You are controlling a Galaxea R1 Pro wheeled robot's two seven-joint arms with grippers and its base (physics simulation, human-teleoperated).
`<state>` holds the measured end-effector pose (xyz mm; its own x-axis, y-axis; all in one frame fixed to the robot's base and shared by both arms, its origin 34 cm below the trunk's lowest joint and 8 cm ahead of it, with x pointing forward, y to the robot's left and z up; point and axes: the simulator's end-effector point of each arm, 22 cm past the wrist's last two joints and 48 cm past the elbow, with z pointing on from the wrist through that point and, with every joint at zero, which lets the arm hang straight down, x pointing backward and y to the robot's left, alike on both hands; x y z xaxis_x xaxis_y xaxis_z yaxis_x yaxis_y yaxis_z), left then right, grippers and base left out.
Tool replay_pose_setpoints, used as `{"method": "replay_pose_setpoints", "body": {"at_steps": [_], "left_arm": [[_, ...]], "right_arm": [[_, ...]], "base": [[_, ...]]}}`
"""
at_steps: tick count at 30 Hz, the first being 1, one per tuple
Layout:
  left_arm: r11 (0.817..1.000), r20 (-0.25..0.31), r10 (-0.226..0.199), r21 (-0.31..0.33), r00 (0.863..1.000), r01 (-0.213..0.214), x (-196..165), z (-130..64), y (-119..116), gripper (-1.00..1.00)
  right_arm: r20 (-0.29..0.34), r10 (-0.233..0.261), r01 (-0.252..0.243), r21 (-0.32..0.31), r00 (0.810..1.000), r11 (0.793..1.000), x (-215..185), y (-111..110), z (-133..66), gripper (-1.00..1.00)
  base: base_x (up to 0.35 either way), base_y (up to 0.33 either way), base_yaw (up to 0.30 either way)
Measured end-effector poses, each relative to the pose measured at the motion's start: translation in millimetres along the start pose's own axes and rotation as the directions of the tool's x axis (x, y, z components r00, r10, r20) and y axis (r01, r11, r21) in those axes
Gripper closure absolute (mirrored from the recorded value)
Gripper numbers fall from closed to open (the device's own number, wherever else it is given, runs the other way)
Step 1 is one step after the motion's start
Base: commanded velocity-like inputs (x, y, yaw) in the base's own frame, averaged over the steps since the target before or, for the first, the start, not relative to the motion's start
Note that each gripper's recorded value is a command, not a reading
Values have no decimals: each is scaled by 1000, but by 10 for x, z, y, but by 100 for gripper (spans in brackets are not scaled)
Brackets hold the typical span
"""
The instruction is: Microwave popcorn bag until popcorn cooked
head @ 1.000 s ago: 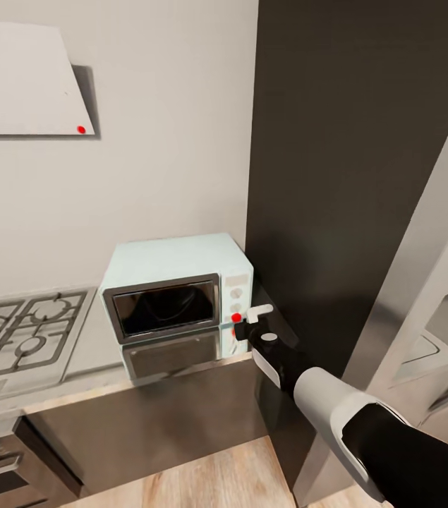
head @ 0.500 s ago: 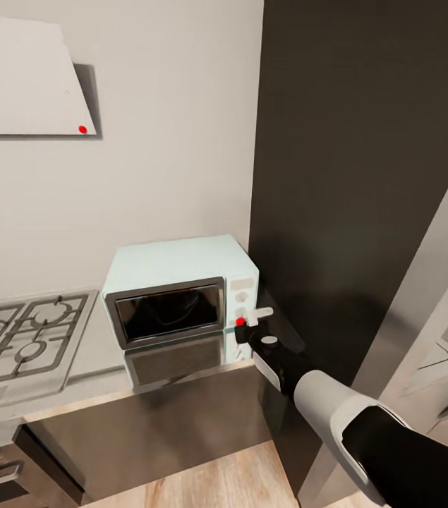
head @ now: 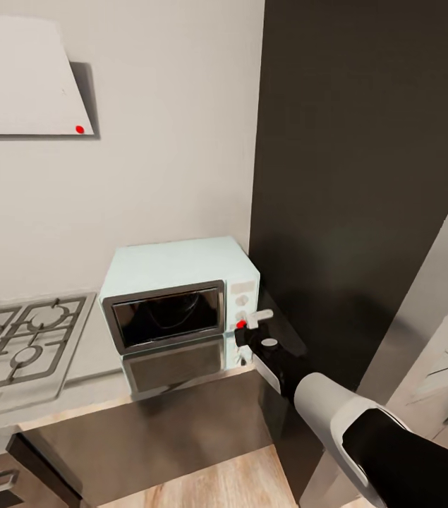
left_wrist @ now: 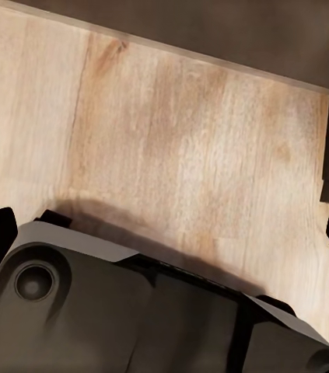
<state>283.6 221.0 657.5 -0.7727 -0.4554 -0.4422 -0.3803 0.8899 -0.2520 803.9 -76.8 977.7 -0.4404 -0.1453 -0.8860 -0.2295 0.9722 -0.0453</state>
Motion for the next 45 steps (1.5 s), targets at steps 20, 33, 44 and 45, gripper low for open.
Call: {"method": "replay_pose_setpoints", "body": {"at_steps": [20, 33, 44, 45], "left_arm": [[1000, 0, 0, 0, 1000, 0, 3, -2, 1, -100], [1000, 0, 0, 0, 1000, 0, 1, -2, 1, -100], [1000, 0, -1, -1, 1000, 1, 0, 0, 2, -100], [1000, 0, -1, 0, 1000, 1, 0, 0, 1, -100]], "right_arm": [[-27, 4, -5, -5, 1000, 1000, 218, 41, -28, 100], [-28, 6, -6, -5, 1000, 1000, 224, 43, -31, 100], [-27, 6, -6, -6, 1000, 1000, 223, 44, -26, 100], [-27, 6, -6, -6, 1000, 1000, 222, 44, -26, 100]], "base": [[27, 0, 0], [69, 0, 0], [15, 0, 0], [0, 0, 0]]}}
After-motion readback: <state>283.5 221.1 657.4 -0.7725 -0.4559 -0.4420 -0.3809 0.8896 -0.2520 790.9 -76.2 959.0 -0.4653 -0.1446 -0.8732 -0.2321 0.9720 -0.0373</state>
